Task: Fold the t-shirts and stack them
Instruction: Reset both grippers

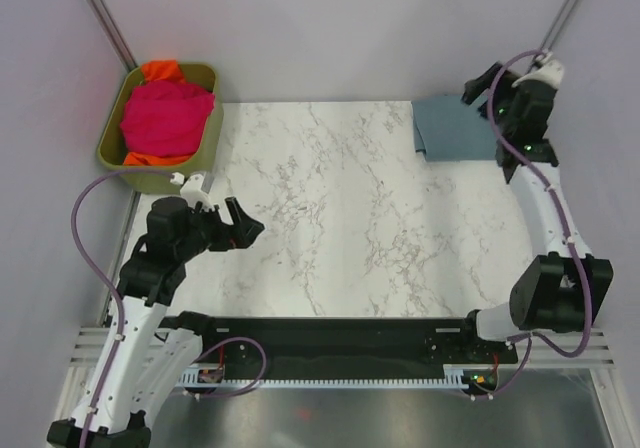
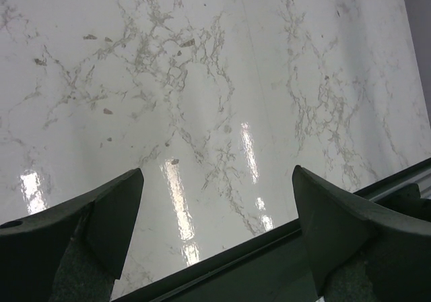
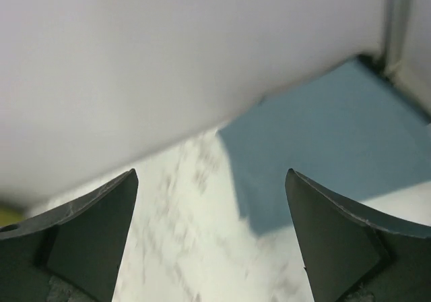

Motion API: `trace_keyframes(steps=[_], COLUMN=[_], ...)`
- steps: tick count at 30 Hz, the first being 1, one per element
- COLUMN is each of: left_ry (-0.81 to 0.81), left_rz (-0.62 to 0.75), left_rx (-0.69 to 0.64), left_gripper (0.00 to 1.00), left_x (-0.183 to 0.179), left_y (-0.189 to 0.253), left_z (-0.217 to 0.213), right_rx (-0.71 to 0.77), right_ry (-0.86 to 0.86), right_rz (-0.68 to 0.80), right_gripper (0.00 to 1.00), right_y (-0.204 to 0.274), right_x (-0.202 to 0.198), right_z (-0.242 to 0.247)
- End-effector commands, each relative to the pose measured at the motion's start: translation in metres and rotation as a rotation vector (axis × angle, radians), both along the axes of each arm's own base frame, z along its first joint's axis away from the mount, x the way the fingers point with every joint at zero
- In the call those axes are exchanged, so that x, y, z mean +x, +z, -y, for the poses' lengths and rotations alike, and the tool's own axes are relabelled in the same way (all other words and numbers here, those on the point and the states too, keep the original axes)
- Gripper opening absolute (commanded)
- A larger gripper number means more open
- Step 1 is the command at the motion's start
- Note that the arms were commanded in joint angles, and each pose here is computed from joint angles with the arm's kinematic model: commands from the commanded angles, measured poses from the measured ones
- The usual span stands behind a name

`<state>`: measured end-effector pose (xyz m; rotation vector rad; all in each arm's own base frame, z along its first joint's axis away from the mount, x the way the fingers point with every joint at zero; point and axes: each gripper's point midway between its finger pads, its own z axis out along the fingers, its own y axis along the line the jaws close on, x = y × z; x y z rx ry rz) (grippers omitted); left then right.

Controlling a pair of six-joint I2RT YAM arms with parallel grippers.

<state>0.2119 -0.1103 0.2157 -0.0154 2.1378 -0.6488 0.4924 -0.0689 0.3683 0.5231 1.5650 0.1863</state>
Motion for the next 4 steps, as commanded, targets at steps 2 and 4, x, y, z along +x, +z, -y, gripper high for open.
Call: trace_keyframes(steps=[2,4], left_ry=[0.05,0.057], left_rz=[0.061,0.075], left_rx=[-0.015,-0.011], left_gripper=[1.0,1.0], left_x=[0.005,0.004], left_y=[0.012,0.014], left_z=[-0.005,-0.007], right_rx=[0.121,0.154], right_ry=[0.295,0.39], right_rz=[-0.223,-0.336], right_gripper=[0.98,0.98], right_y=[-0.117,-0.171], right_x=[-0.049,-0.087], right_z=[-0.107,-0.141])
